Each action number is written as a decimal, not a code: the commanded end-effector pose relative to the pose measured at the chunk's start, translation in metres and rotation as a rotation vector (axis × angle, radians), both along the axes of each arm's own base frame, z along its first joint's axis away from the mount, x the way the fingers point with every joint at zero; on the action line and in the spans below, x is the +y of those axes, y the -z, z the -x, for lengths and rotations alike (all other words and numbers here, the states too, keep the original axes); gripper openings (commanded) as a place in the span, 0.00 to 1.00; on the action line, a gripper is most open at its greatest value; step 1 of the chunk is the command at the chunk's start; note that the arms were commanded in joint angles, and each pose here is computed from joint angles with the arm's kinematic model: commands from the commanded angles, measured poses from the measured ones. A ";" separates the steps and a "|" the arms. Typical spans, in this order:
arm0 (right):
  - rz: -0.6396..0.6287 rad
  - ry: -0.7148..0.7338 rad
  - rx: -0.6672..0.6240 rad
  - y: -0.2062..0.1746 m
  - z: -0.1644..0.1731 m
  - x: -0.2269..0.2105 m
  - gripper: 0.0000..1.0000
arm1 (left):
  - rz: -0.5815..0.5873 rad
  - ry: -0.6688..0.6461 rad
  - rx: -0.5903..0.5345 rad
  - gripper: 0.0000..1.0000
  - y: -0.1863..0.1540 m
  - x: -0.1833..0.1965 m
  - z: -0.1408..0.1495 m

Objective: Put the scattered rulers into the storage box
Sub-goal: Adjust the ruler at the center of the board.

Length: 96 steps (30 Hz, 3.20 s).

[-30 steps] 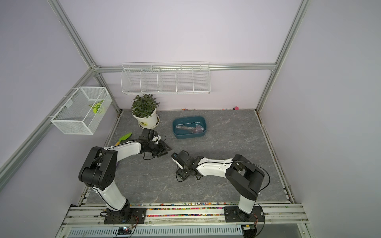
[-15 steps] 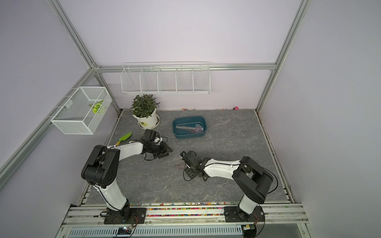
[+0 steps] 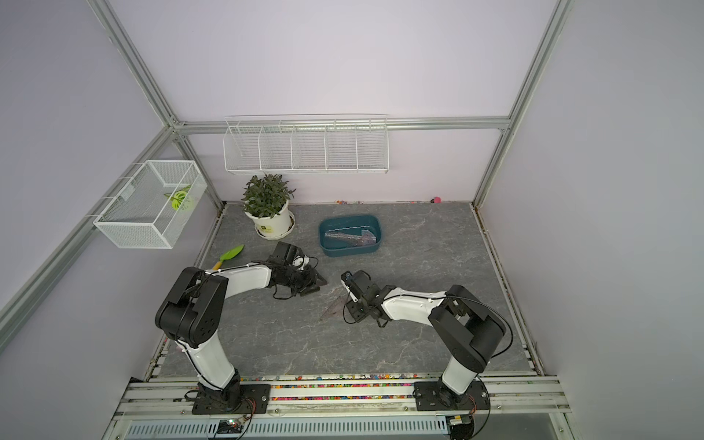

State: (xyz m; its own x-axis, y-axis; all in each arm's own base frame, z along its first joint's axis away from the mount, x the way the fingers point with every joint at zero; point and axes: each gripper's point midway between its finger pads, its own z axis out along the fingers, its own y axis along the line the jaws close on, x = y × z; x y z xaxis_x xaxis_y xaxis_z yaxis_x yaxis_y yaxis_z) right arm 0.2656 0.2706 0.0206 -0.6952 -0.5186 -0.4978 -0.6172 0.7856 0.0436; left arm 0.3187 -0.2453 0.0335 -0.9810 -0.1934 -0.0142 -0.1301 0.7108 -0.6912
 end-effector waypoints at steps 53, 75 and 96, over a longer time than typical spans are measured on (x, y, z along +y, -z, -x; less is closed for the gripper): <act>-0.367 0.127 0.292 0.033 0.016 0.010 0.02 | -0.123 0.062 0.202 0.40 0.030 0.034 0.108; -0.366 0.179 0.322 0.056 0.025 -0.002 0.00 | -0.099 0.098 0.358 0.41 0.059 0.039 0.153; -0.486 0.157 0.218 -0.026 0.011 0.003 0.07 | -0.059 0.146 0.333 0.40 0.070 0.016 0.137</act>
